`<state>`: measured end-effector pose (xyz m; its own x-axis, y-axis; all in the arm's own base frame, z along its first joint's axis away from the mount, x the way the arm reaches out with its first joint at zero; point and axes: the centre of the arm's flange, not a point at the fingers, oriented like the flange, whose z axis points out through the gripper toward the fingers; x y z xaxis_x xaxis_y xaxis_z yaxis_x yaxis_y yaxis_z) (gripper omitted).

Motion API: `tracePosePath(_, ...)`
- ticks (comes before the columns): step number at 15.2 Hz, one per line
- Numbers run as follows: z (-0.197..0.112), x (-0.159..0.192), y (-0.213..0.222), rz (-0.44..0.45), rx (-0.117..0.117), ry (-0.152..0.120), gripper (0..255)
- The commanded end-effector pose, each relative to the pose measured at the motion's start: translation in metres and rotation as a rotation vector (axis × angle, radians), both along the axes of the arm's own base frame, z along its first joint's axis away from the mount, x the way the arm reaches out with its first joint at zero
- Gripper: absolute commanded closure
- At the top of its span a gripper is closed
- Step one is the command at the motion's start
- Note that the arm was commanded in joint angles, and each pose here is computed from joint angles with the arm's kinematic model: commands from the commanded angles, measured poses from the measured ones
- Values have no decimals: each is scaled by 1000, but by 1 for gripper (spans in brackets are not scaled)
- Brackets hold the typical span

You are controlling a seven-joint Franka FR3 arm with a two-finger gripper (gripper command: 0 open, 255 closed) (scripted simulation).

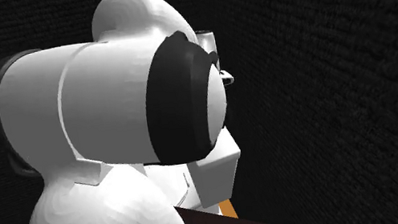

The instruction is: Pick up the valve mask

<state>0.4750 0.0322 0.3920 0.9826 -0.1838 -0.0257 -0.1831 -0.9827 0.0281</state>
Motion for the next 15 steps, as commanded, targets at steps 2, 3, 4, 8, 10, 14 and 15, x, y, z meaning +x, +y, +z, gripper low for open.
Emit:
tracePosePath(2, -27, 28, 8, -3, 15, -6, 0)
tracePosePath(3, -36, 37, 10, -3, 20, -7, 0)
tracePosePath(4, -45, 45, 12, -4, 25, -8, 0)
tracePosePath(8, -82, 81, 21, -7, 45, -13, 0)
tracePosePath(10, -100, 99, 25, -9, 55, -16, 0)
tracePosePath(14, -136, 135, 34, -12, 74, -21, 0)
tracePosePath(15, -145, 144, 37, -13, 79, -22, 0)
